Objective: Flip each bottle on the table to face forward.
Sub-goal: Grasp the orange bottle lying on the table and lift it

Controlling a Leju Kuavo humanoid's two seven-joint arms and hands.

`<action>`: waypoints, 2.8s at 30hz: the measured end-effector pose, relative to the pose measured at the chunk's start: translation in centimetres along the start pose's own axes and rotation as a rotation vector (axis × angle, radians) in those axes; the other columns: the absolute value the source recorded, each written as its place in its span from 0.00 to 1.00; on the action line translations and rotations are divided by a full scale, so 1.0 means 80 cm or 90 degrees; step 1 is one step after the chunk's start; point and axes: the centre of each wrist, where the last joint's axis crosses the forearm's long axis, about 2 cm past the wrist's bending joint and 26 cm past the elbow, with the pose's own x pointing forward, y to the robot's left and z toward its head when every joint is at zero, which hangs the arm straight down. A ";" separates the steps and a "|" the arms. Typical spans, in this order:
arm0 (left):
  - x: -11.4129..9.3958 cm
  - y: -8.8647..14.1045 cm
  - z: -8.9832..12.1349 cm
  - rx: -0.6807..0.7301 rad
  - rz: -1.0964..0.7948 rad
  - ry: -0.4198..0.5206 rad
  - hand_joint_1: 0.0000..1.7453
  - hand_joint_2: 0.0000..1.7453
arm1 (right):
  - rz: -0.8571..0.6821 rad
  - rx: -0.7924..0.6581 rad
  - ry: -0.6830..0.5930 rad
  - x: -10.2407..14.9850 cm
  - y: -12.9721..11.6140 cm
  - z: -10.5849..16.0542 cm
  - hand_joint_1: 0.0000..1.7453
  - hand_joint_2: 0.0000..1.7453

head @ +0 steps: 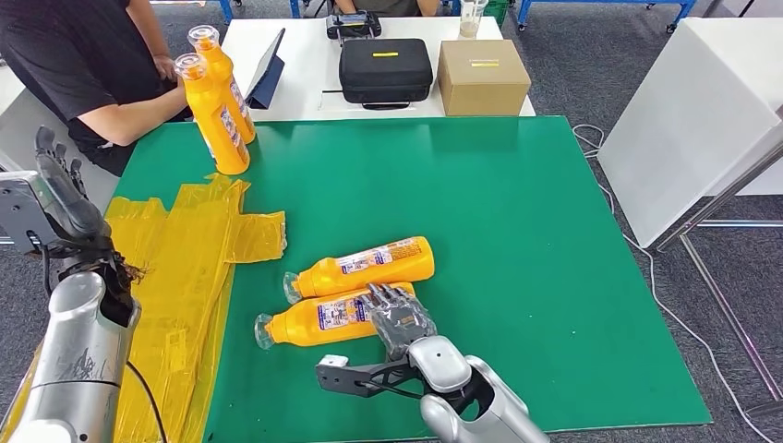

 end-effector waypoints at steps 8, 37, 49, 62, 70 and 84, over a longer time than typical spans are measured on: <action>0.001 -0.001 -0.001 0.005 0.007 0.001 0.00 0.00 | 0.003 0.001 0.002 -0.005 -0.004 -0.004 0.00 1.00; 0.000 0.000 -0.017 0.015 0.023 -0.008 0.00 0.00 | 0.028 0.032 0.003 -0.019 -0.005 -0.023 0.00 1.00; -0.003 0.002 -0.020 0.023 0.027 -0.007 0.00 0.00 | 0.033 0.053 0.001 -0.022 0.009 -0.023 0.00 1.00; -0.007 0.007 -0.020 0.028 0.028 -0.005 0.00 0.00 | 0.026 0.058 -0.005 -0.030 0.018 -0.023 1.00 1.00; -0.009 0.014 -0.021 0.037 0.028 -0.005 0.00 0.00 | 0.026 0.060 -0.002 -0.038 0.022 -0.023 1.00 1.00; -0.017 0.028 -0.014 0.038 0.030 0.006 0.00 0.00 | -0.026 0.057 0.003 -0.043 0.016 -0.023 1.00 1.00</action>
